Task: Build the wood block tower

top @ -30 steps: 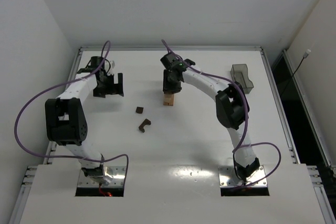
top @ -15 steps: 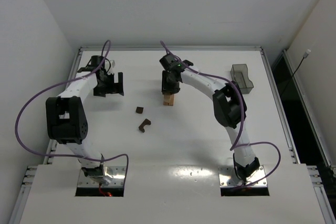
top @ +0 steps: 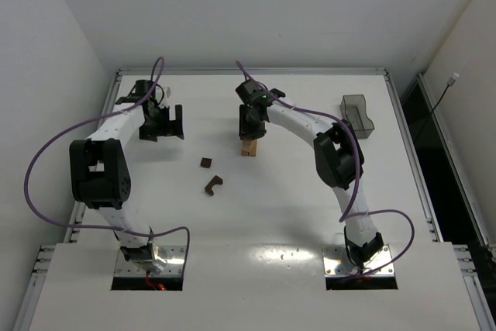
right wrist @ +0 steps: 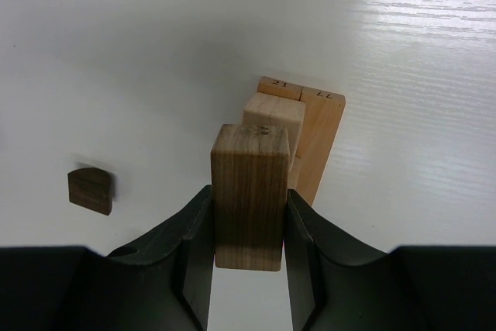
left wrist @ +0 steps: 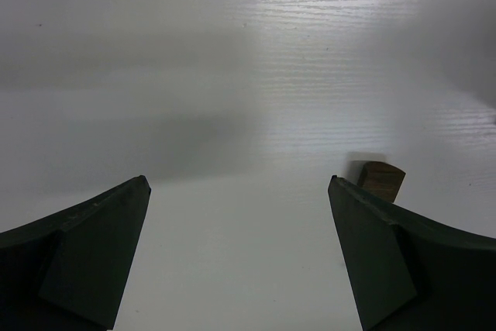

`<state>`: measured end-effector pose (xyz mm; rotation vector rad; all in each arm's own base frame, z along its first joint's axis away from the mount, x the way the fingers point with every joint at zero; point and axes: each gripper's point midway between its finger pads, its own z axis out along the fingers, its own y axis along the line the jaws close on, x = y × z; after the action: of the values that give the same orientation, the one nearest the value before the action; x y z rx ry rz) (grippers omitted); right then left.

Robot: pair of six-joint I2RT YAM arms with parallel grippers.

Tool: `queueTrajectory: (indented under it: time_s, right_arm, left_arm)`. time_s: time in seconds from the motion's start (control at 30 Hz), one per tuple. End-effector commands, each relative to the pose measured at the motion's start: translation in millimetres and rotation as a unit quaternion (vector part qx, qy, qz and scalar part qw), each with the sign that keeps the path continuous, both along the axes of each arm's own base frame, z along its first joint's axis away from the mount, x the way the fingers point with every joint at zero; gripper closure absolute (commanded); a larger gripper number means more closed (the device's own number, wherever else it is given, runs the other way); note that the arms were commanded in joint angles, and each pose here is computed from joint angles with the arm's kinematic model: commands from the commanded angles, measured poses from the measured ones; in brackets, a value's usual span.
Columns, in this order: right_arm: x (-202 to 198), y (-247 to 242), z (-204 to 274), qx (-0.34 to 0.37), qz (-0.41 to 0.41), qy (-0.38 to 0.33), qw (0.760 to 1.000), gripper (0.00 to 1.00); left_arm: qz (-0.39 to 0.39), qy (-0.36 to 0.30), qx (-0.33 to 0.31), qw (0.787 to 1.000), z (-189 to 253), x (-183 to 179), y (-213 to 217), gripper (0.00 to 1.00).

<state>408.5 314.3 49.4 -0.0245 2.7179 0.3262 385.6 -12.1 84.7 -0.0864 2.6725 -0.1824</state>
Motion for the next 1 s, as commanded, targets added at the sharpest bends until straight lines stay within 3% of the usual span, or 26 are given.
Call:
queueTrajectory:
  time_s: [0.0, 0.2, 0.3, 0.5, 0.7, 0.83, 0.97]
  right_arm:
    - [12.4, 9.4, 8.8, 0.021, 0.003, -0.019, 1.0, 0.73]
    - [13.6, 8.0, 8.6, 0.017, 0.0, -0.021, 1.0, 0.58]
    - [13.6, 7.6, 8.5, 0.015, 0.005, -0.022, 1.0, 0.57]
    - [19.4, 7.7, 12.5, 0.011, 0.023, -0.044, 0.999, 0.45]
    - [25.8, 1.3, 44.0, 0.004, 0.054, -0.1, 0.993, 0.25]
    - [18.4, -13.8, 65.7, -0.012, 0.08, -0.139, 0.987, 0.25]
    - [4.6, -37.3, 99.4, -0.031, 0.097, -0.19, 0.977, 0.24]
  left_arm:
    - [-0.001, -0.017, -0.008, 1.0, 12.8, 10.2, -4.5, 0.0]
    - [-0.001, -0.022, -0.008, 1.0, 15.8, 12.8, -4.5, 0.0]
    - [-0.001, -0.022, -0.008, 1.0, 15.8, 12.8, -4.5, 0.0]
    - [-0.009, -0.02, -0.012, 1.0, 16.9, 8.1, -6.6, 0.0]
    - [-0.03, -0.045, -0.019, 0.998, 33.5, 2.2, -15.1, 0.0]
    - [-0.059, -0.054, -0.019, 0.997, 37.3, -14.5, -29.9, 0.0]
    - [-0.141, -0.039, -0.012, 0.989, 33.1, -51.4, -71.1, 0.0]
